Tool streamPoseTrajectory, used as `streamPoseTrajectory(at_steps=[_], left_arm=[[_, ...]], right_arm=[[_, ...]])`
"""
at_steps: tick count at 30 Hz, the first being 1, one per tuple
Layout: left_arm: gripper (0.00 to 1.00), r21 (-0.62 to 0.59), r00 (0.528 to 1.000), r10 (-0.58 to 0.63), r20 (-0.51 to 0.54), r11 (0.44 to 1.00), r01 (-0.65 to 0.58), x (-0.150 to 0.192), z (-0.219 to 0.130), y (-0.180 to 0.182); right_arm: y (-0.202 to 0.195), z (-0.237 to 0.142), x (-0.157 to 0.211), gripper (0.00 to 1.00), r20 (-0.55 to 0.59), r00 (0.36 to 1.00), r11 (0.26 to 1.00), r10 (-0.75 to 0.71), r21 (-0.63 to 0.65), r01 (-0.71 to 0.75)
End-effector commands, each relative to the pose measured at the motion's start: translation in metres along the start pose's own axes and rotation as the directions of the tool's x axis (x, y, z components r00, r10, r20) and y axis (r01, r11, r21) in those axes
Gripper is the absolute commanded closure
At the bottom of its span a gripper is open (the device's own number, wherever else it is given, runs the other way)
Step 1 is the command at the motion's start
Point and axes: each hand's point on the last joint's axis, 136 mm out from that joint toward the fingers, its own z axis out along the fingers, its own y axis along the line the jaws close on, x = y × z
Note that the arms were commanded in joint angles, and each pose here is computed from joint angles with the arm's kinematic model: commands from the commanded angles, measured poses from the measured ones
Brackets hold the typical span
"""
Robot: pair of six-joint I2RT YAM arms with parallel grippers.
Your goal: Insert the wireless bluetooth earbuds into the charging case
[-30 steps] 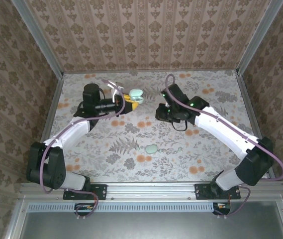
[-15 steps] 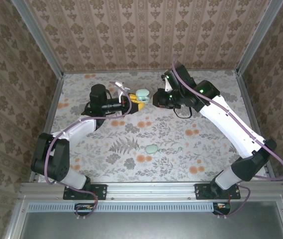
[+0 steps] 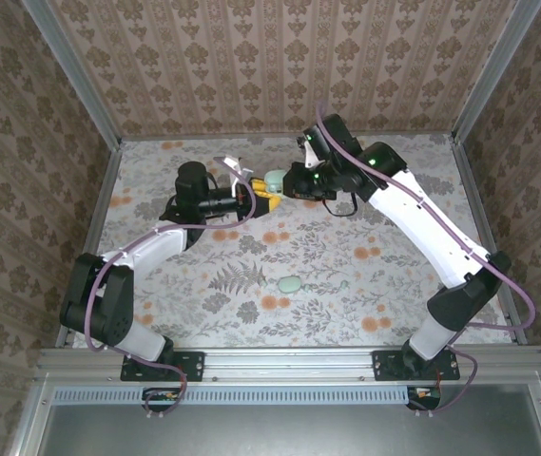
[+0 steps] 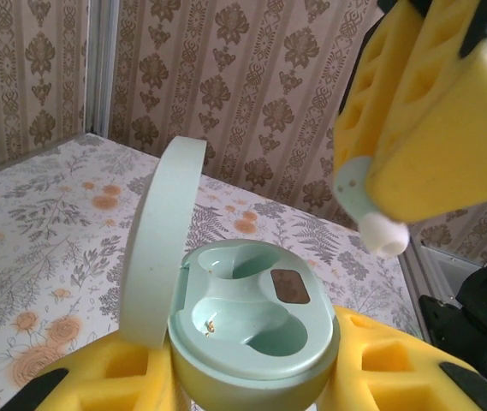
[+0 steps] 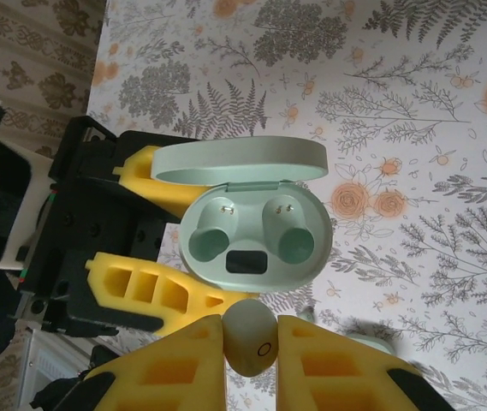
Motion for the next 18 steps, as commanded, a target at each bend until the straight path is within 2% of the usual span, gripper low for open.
streamPoseTrajectory(at_steps=[1, 18], left_arm=[[0.8, 0.035, 0.997, 0.077, 0.017, 0.996, -0.078, -0.008, 0.01, -0.01], [0.8, 0.035, 0.994, 0.107, 0.015, 0.994, -0.107, -0.011, 0.011, -0.017]], right_arm=[[0.006, 0.001, 0.003, 0.83, -0.029, 0.999, 1.0, -0.025, -0.01, 0.025], [0.0, 0.013, 0.007, 0.83, -0.056, 0.997, 0.998, -0.054, 0.041, 0.057]])
